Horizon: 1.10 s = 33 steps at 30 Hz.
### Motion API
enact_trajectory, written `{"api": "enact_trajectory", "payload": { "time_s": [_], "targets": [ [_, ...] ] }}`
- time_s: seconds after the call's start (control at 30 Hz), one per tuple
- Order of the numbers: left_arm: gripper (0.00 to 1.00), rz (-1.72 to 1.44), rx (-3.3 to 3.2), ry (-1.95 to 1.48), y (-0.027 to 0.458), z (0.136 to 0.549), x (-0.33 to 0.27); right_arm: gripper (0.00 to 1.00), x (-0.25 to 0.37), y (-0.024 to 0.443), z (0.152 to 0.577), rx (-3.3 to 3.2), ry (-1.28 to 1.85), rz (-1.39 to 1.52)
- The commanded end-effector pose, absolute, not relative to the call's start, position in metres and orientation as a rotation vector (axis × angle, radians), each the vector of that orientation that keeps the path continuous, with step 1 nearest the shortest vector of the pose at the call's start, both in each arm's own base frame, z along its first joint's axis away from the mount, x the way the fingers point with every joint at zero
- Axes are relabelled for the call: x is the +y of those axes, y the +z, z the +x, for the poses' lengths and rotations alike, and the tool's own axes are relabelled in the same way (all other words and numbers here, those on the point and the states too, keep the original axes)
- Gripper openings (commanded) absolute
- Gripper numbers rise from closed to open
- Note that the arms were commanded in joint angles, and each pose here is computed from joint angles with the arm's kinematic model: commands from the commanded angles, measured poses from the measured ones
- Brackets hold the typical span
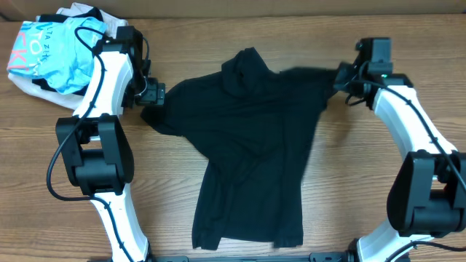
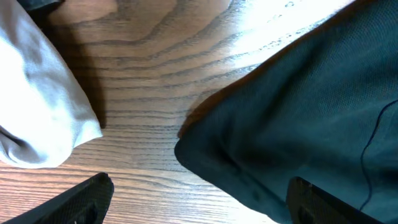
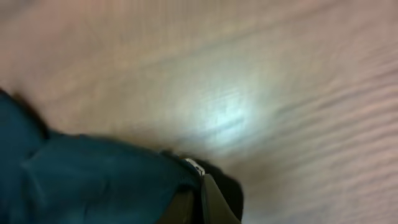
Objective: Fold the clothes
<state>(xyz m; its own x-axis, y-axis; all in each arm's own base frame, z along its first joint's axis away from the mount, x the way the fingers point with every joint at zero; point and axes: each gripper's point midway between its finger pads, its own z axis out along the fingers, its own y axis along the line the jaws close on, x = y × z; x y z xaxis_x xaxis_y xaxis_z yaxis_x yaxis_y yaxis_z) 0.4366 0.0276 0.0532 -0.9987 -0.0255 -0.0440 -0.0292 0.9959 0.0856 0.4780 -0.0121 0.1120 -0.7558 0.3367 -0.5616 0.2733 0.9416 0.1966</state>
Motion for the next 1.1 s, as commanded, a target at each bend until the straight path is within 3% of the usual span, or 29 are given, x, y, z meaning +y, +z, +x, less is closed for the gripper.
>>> {"api": "enact_trajectory", "payload": {
  "time_s": [0.0, 0.3, 0.33, 0.37, 0.4, 0.43, 0.47, 0.73, 0.87, 1.07],
  "targets": [
    [0.92, 0.012, 3.071, 0.121, 0.057, 0.444, 0.022, 0.04, -0.026, 0.150, 0.500, 2.378, 0.122, 0.426],
    [0.88, 0.001, 3.035, 0.121, 0.070, 0.454, 0.025, 0.04, -0.042, 0.292, 0.529, 2.174, 0.117, 0.315],
    [0.88, 0.001, 3.026, 0.121, 0.074, 0.456, 0.025, 0.07, -0.042, 0.302, 0.529, 2.156, 0.113, 0.302],
    [0.88, 0.001, 3.017, 0.121, 0.077, 0.458, 0.025, 0.21, -0.042, 0.309, 0.530, 2.145, 0.110, 0.293],
    [0.89, 0.000, 3.010, 0.122, 0.081, 0.460, 0.025, 0.53, -0.042, 0.312, 0.529, 2.145, 0.109, 0.291],
    [0.89, 0.000, 3.001, 0.122, 0.086, 0.462, 0.025, 0.95, -0.042, 0.311, 0.527, 2.156, 0.109, 0.292],
    [0.89, 0.000, 2.994, 0.122, 0.090, 0.464, 0.025, 1.00, -0.041, 0.306, 0.523, 2.179, 0.110, 0.298],
    [0.95, -0.002, 2.969, 0.121, 0.133, 0.466, 0.025, 1.00, -0.015, 0.233, 0.439, 2.617, 0.279, 0.555],
    [0.96, 0.001, 2.965, 0.099, 0.144, 0.464, 0.022, 1.00, 0.008, 0.194, 0.384, 2.886, 0.281, 0.576],
    [0.96, 0.018, 2.940, -0.014, 0.143, 0.471, 0.007, 1.00, 0.043, 0.121, 0.346, 3.084, 0.205, 0.537]
  ]
}}
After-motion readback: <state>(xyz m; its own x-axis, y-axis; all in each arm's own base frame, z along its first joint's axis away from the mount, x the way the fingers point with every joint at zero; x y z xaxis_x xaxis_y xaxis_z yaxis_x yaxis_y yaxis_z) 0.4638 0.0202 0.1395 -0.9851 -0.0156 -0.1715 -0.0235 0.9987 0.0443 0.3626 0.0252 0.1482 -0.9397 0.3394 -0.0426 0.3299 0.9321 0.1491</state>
